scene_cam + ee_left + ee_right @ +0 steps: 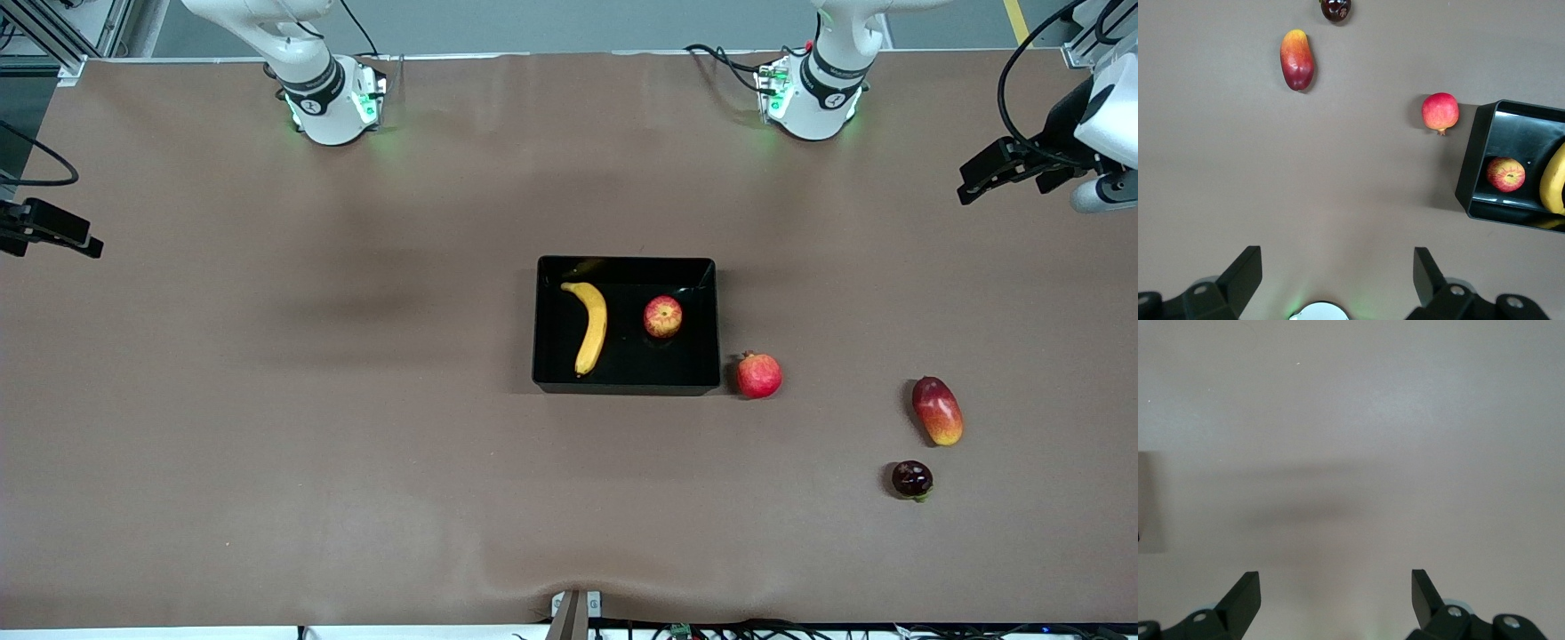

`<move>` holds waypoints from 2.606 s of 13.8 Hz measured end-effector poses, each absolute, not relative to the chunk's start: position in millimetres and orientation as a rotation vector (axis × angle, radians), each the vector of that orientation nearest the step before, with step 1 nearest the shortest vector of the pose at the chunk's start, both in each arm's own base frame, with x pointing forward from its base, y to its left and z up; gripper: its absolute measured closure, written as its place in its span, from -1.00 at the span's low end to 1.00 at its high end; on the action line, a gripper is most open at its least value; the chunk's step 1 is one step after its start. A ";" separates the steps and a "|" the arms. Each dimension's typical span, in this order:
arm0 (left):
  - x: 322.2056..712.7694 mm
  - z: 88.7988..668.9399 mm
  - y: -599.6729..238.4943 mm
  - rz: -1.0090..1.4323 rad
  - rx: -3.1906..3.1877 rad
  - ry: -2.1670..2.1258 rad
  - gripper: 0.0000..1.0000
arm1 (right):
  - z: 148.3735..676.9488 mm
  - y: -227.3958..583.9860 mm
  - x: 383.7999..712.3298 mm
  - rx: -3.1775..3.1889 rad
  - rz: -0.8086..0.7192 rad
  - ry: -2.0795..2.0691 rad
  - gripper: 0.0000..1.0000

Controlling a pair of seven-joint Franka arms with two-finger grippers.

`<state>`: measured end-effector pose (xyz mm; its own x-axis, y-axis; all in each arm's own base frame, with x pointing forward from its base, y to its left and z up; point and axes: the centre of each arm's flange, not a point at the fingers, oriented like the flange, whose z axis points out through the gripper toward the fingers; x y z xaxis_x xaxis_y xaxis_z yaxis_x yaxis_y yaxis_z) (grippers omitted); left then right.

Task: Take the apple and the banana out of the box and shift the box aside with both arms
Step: 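Move the left gripper toward the black box, then lower the left gripper into the box and grasp the apple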

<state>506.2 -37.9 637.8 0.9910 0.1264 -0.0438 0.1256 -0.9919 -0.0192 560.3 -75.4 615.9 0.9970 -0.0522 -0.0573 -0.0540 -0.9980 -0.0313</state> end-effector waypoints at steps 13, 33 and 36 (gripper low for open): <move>560.2 552.3 -150.3 0.240 -3.107 -0.159 -1.00 | 606.0 -73.6 560.2 -3.102 0.121 0.166 -1.00; 533.7 245.8 -377.3 0.051 -3.015 -0.489 -1.00 | 576.4 -70.0 560.1 -3.092 0.191 0.162 -1.00; 529.5 217.6 -380.7 0.066 -3.006 -0.457 -1.00 | 574.5 -64.2 560.4 -3.091 0.200 0.147 -1.00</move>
<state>529.5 -380.7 217.6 0.9541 0.2983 -0.0280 0.2939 -0.9500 -0.1053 560.4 -64.2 574.5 0.9872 -0.0918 -0.1302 -0.0971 -0.9947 -0.0348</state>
